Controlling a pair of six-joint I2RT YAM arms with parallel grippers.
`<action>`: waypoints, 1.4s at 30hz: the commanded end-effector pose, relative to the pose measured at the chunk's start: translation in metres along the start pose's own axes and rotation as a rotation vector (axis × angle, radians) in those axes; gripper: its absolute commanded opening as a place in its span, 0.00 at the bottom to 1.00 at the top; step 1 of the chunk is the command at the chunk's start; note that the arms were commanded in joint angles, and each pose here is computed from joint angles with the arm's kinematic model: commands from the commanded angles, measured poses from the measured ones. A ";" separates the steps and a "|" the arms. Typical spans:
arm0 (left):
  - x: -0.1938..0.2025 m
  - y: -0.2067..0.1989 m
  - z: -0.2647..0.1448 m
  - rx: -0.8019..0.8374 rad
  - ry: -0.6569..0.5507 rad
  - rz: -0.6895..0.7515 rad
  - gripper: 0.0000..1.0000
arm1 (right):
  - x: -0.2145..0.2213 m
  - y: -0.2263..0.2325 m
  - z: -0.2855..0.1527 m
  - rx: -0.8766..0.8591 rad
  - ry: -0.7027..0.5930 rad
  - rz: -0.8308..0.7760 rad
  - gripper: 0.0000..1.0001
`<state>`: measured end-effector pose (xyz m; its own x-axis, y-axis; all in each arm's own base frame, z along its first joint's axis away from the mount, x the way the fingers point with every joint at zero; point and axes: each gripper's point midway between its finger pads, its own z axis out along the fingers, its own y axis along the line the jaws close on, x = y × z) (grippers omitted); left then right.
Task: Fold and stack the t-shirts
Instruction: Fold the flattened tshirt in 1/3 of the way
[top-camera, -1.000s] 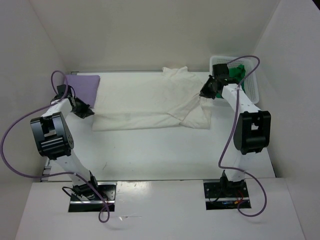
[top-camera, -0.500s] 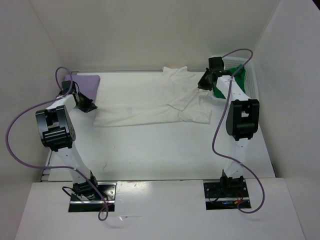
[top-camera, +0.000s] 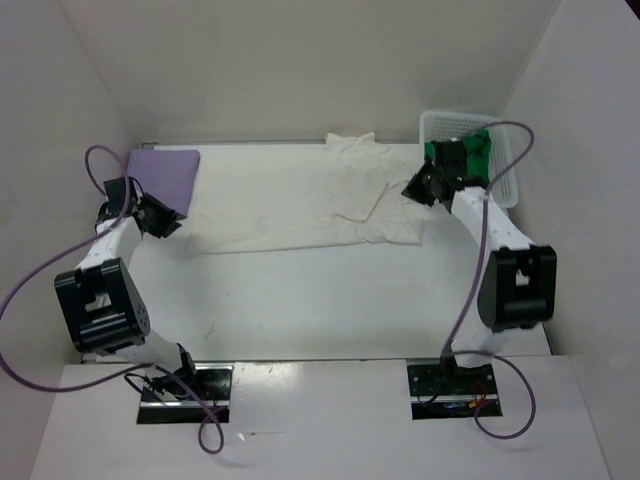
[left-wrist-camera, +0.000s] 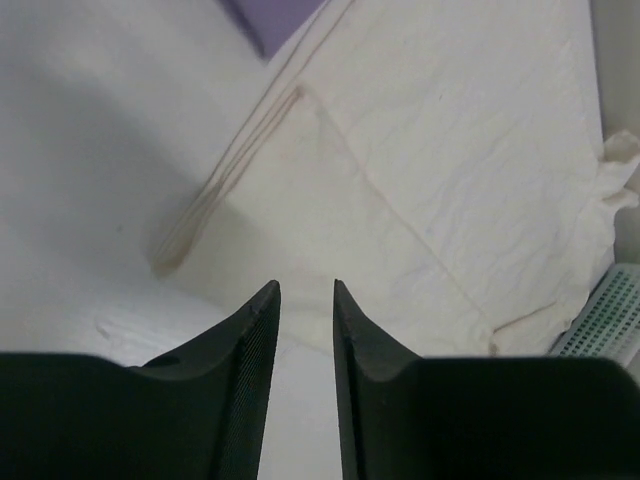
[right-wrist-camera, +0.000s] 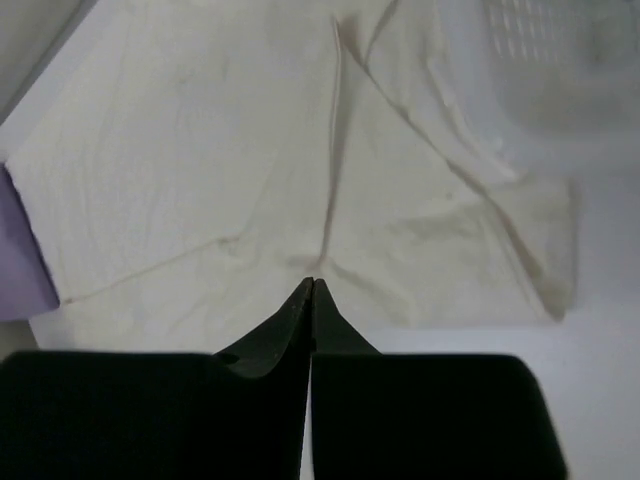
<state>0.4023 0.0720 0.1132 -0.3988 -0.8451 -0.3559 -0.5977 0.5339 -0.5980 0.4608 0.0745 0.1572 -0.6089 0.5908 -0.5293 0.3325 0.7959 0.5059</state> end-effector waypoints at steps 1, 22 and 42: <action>0.026 0.034 -0.004 -0.038 0.055 -0.029 0.34 | 0.027 -0.005 -0.028 -0.092 -0.008 0.069 0.01; 0.063 0.084 0.048 -0.103 0.225 -0.155 0.15 | 0.085 -0.134 0.018 0.255 0.026 0.183 0.45; 0.054 0.080 0.051 -0.142 0.197 -0.083 0.00 | 0.061 -0.141 0.023 0.311 -0.084 0.212 0.00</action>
<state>0.3742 0.0571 0.0158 -0.4520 -0.8857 -0.1057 -0.7032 0.4267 -0.5688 0.3853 0.0155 0.0210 -0.5136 0.7463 -0.4234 0.6452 0.6612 0.3827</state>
